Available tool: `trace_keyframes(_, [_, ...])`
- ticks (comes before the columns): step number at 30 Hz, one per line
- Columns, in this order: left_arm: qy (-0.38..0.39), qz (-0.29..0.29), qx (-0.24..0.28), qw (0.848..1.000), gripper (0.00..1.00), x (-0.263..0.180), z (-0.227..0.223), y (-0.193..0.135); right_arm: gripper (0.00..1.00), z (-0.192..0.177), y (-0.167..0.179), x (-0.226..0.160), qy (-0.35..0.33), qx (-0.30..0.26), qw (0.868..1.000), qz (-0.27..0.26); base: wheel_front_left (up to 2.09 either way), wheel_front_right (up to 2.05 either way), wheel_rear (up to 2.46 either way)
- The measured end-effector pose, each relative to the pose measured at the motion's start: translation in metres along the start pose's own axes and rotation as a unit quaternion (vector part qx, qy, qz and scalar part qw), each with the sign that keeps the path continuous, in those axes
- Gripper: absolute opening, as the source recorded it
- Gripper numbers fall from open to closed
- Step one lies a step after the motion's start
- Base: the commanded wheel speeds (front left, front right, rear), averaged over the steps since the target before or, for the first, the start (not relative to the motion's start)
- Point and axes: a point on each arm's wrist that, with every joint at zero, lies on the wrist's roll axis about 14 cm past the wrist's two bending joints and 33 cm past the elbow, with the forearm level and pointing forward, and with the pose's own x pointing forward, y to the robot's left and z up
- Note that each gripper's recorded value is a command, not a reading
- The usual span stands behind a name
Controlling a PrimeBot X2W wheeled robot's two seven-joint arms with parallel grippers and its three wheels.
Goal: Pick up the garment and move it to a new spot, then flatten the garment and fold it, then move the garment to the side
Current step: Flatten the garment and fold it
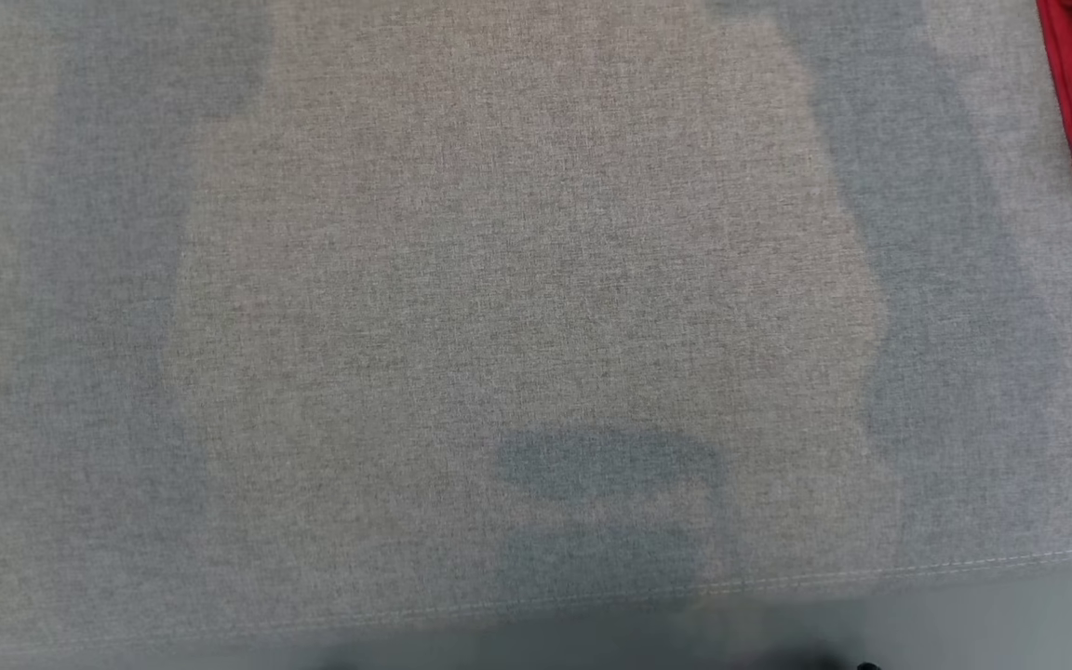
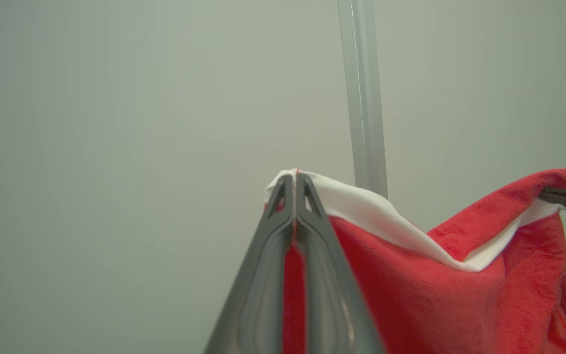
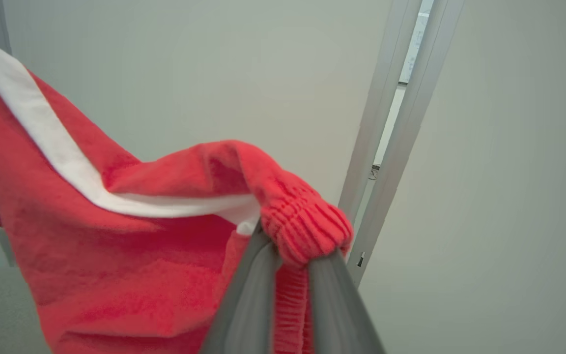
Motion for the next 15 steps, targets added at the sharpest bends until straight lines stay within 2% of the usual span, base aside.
trace_keyframes(2, [0.013,0.001,-0.002,1.0,0.0,0.0,-0.015,0.0,0.0,-0.013,0.0,0.002,0.008,0.017,1.0,-0.004,0.0,0.0,0.0])
trace_keyframes(4, [0.026,0.013,-0.015,0.999,0.0,-0.003,-0.031,0.008,0.0,-0.029,-0.001,0.004,0.023,0.061,0.998,-0.015,0.0,0.0,0.0])
trace_keyframes(6, [0.047,0.018,-0.005,0.999,0.0,-0.007,-0.049,0.013,0.0,-0.047,-0.002,0.004,0.051,0.105,0.993,-0.025,0.0,0.0,0.0])
trace_keyframes(10, [0.068,0.031,-0.028,0.997,0.0,-0.015,-0.073,0.02,0.0,-0.071,-0.009,-0.001,0.088,0.134,0.986,-0.036,0.0,0.0,0.0])
trace_keyframes(15, [0.086,0.031,-0.026,0.995,0.0,-0.02,-0.09,0.024,0.0,-0.09,-0.002,-0.005,0.116,0.223,0.967,-0.031,0.0,0.0,0.0])
